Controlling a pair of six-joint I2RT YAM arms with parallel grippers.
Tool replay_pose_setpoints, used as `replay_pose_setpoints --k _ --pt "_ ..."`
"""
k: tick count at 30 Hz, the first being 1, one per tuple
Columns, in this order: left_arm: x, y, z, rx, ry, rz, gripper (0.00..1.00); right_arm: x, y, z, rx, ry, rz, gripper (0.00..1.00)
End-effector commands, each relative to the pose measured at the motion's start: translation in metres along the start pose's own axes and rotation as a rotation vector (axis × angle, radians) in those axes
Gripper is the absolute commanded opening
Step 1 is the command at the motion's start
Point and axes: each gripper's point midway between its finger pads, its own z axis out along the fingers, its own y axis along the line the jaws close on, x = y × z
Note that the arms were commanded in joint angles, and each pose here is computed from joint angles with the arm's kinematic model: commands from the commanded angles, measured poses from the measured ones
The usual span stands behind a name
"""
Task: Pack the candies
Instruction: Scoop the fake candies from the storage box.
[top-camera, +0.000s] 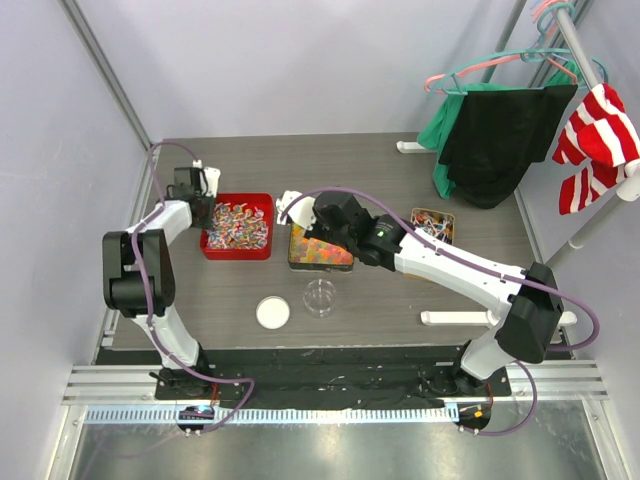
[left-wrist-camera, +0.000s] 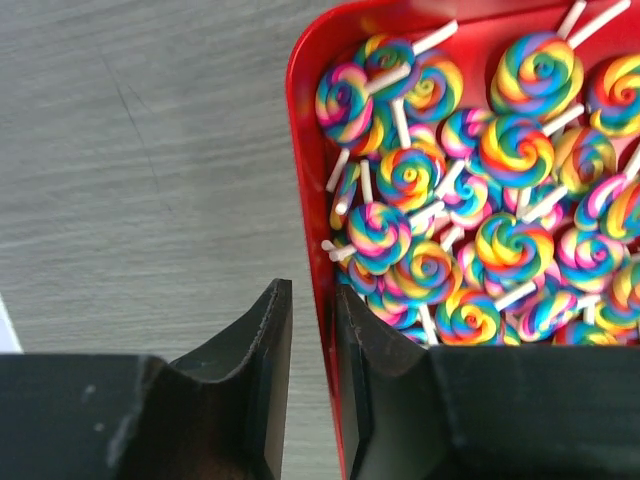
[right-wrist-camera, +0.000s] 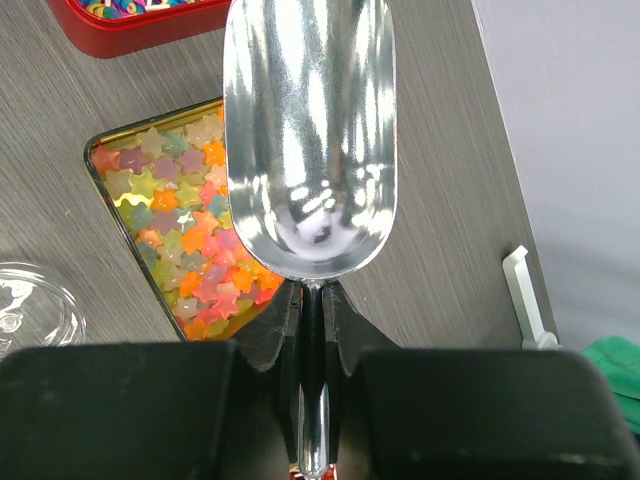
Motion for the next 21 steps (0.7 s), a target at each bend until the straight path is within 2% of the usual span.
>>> replay_pose_setpoints --k 1,12,17,19,20,21 --pt "-0.006 0.011 0.007 -0.124 -0.019 0.091 0.26 -0.021 -0.014 -0.005 0.034 -0.061 0.042 0.01" --pt "0.018 0.014 0.025 -0.171 0.067 0.139 0.24 -0.021 -0.006 0.002 0.005 -0.06 0.044 0.01" --pt "0.021 0.006 0.031 -0.115 0.117 0.145 0.26 -0.023 -0.003 0.008 -0.018 -0.05 0.035 0.01" --pt "0.028 -0.001 0.032 -0.075 0.155 0.143 0.15 -0.026 -0.003 0.008 -0.028 -0.051 0.032 0.01" --pt "0.025 -0.002 0.032 -0.068 0.148 0.134 0.0 -0.026 -0.001 0.012 -0.036 -0.043 0.029 0.01" --pt "0.022 -0.003 0.031 -0.064 0.137 0.128 0.0 -0.028 0.0 0.012 -0.041 -0.043 0.026 0.01"
